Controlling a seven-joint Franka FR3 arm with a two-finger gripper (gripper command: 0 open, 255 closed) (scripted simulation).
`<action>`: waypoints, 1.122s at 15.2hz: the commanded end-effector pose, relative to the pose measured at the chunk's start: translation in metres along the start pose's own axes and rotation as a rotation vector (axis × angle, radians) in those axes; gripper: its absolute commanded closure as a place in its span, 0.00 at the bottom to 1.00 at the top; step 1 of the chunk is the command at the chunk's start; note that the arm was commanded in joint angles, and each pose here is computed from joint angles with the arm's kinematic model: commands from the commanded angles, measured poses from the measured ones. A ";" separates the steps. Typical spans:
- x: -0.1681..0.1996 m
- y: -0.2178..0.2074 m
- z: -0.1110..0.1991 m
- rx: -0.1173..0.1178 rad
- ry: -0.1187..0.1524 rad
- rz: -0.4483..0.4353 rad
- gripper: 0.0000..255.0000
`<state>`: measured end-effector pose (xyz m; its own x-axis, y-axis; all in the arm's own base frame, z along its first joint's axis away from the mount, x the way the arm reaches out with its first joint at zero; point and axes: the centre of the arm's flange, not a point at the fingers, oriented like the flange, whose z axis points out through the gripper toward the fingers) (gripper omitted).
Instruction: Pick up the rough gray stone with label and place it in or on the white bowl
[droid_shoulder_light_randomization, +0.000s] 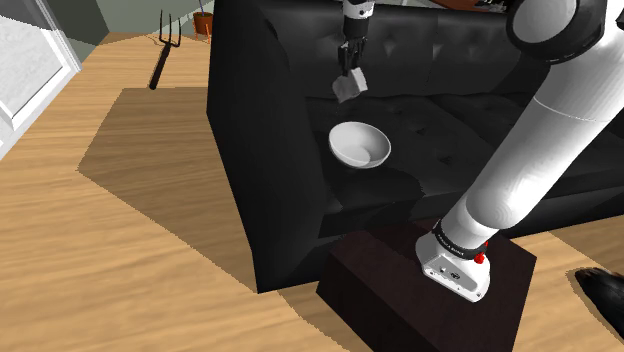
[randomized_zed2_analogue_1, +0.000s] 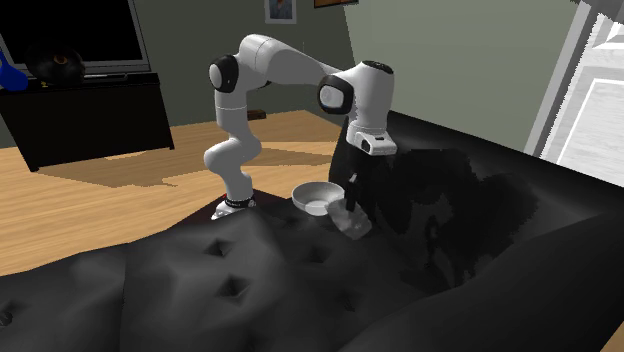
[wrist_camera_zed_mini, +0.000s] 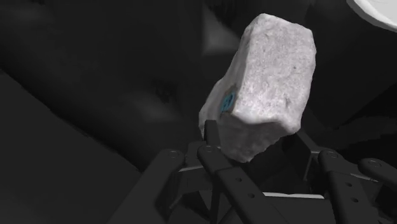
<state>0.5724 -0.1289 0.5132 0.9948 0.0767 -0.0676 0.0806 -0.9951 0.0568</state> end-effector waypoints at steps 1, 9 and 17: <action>-0.001 0.001 -0.011 0.000 0.000 0.000 1.00; -0.041 -0.034 -0.036 0.000 0.000 0.000 1.00; -0.117 -0.106 -0.045 0.000 0.000 0.000 1.00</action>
<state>0.4611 -0.0383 0.5584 0.9947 0.0777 -0.0676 0.0816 -0.9951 0.0564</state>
